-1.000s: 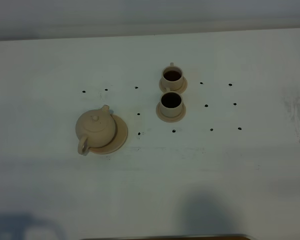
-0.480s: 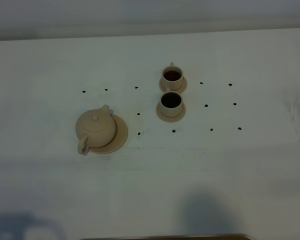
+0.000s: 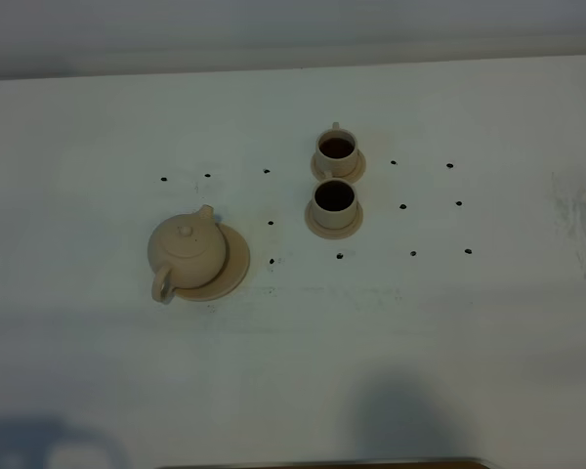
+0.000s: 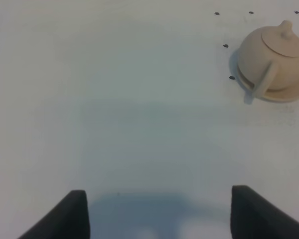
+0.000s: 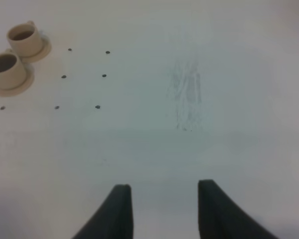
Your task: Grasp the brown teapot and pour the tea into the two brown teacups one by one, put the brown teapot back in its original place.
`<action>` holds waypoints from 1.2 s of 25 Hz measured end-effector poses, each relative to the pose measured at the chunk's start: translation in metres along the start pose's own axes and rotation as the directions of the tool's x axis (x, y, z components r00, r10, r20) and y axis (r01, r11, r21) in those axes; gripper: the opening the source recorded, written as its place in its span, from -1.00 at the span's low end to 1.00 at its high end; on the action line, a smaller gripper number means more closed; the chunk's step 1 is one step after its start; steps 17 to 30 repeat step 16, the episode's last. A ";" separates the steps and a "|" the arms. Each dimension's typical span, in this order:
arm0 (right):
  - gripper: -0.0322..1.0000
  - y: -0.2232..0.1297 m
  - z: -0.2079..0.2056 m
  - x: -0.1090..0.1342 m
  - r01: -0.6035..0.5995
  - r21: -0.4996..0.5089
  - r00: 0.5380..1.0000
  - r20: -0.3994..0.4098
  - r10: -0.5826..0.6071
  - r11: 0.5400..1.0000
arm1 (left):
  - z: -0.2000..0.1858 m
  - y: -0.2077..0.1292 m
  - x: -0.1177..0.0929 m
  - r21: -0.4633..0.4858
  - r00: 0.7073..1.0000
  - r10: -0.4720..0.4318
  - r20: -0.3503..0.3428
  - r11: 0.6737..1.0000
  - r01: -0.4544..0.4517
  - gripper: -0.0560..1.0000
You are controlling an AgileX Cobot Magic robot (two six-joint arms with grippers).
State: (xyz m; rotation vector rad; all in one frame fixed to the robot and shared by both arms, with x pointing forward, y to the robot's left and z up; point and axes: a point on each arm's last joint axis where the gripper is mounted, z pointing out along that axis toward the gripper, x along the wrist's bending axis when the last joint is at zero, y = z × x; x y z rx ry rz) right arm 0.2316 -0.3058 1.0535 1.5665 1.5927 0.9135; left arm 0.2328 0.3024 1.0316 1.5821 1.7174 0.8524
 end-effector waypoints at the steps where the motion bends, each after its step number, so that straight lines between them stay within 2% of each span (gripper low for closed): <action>1: -0.35 0.000 0.000 0.000 0.000 0.000 1.000 0.000 0.000 1.000 | 0.000 0.000 0.000 0.000 1.000 0.000 0.000 1.000 0.000 0.34; 30: -0.35 0.000 0.000 0.000 0.000 0.000 1.000 0.000 0.000 1.000 | 0.000 0.000 0.000 0.000 1.000 0.000 0.000 1.000 0.000 0.34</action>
